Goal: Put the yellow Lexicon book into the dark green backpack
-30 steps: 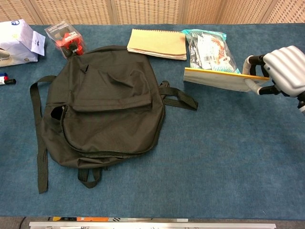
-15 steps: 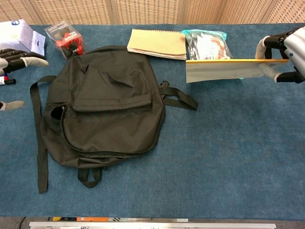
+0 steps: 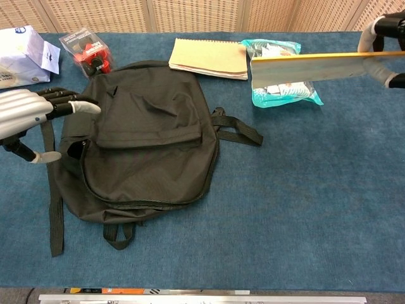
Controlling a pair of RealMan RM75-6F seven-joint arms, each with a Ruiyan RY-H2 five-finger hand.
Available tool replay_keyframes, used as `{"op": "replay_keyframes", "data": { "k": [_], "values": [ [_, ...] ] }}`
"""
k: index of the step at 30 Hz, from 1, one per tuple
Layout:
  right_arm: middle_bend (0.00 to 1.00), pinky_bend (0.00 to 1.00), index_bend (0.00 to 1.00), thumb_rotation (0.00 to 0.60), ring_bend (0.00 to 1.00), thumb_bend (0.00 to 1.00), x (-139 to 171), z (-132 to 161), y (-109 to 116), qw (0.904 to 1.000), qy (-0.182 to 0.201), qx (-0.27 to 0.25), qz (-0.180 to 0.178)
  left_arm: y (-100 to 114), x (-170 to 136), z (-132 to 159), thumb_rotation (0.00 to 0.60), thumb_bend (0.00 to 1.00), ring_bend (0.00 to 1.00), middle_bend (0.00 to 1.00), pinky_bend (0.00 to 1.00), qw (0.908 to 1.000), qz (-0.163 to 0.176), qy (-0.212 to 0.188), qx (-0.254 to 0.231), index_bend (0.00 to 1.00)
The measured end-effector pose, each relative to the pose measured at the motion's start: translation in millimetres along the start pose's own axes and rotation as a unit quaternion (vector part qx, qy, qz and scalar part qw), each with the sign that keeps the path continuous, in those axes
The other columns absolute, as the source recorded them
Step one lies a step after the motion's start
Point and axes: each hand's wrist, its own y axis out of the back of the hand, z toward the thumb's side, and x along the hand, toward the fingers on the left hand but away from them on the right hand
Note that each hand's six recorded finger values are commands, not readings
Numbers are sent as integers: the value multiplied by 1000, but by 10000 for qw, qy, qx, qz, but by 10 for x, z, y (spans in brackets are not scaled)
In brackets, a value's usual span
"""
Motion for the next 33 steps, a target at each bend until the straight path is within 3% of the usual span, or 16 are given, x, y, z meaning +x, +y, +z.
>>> {"op": "replay_keyframes", "data": {
  "k": [11,19,26,33],
  "values": [
    [849,710,850,600,717,350,5,-153,204,9996,-231,51,-146,-331,154,292,600,250,63,50,48,9960,-410,-704,355,93],
    [852,712,850,600,720,350,72,-146,202,9996,-268,-11,-96,-508,164,223,600,250,63,49,48,9950,-563,-701,438,88],
    [855,713,855,600,722,350,96,-152,215,9994,-333,-61,-94,-703,178,218,600,250,63,49,48,9952,-642,-713,191,88],
    [857,716,858,600,725,350,131,-166,235,9991,-402,-44,-88,-792,261,329,600,250,63,49,48,9945,-498,-833,-385,88]
  ]
}}
